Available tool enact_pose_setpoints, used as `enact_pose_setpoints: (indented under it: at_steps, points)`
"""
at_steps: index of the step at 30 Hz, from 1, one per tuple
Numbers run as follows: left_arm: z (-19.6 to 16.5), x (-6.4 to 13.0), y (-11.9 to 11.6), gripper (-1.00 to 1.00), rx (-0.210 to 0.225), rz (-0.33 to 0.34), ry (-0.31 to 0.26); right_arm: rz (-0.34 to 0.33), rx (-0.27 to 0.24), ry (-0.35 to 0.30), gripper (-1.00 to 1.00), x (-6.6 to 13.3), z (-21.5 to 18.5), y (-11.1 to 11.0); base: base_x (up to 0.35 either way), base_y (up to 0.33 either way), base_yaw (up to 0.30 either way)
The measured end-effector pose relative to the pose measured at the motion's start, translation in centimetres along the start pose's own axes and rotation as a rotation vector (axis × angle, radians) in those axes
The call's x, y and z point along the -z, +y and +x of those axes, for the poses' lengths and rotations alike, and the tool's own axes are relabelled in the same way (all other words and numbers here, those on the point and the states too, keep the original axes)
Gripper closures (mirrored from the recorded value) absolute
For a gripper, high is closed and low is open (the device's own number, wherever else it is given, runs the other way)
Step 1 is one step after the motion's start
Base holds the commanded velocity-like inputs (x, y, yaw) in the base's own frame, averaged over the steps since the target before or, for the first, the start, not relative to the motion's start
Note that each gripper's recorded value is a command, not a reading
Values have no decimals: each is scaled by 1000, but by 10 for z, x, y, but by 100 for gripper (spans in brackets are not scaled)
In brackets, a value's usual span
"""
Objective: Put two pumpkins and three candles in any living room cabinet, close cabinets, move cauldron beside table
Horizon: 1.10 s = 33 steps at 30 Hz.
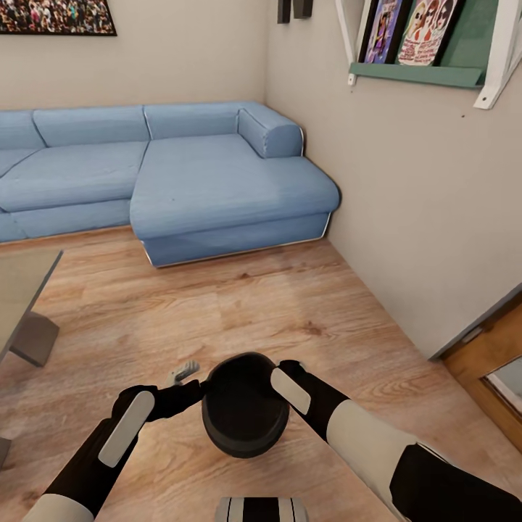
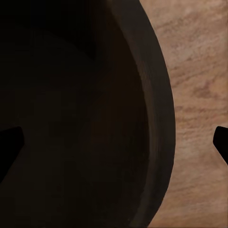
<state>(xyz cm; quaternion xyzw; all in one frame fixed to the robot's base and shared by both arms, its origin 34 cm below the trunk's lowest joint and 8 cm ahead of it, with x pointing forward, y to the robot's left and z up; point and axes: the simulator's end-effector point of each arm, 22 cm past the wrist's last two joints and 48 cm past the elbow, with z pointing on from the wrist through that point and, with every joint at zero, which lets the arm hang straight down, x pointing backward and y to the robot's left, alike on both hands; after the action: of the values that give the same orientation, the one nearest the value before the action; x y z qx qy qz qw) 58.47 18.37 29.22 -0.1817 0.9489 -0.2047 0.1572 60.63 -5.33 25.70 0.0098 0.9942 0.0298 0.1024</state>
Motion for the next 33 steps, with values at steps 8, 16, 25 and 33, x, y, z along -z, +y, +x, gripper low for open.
enact_pose_setpoints:
  at_steps: [8,16,25,33]
  points:
    - [0,0,1,-100,0,-1,0,0,-1,-1,-100,0,0,0,6,3,0]
    - [7,-9,9,-100,8,-14,20,1,-2,24,-100,-12,9,-1,0,0,0]
    - [19,-23,20,-100,21,-29,52,2,-4,60,-100,-29,22,-2,0,0,0]
    - [30,-34,29,-100,32,-42,79,3,-6,93,-100,-44,35,-4,0,0,0]
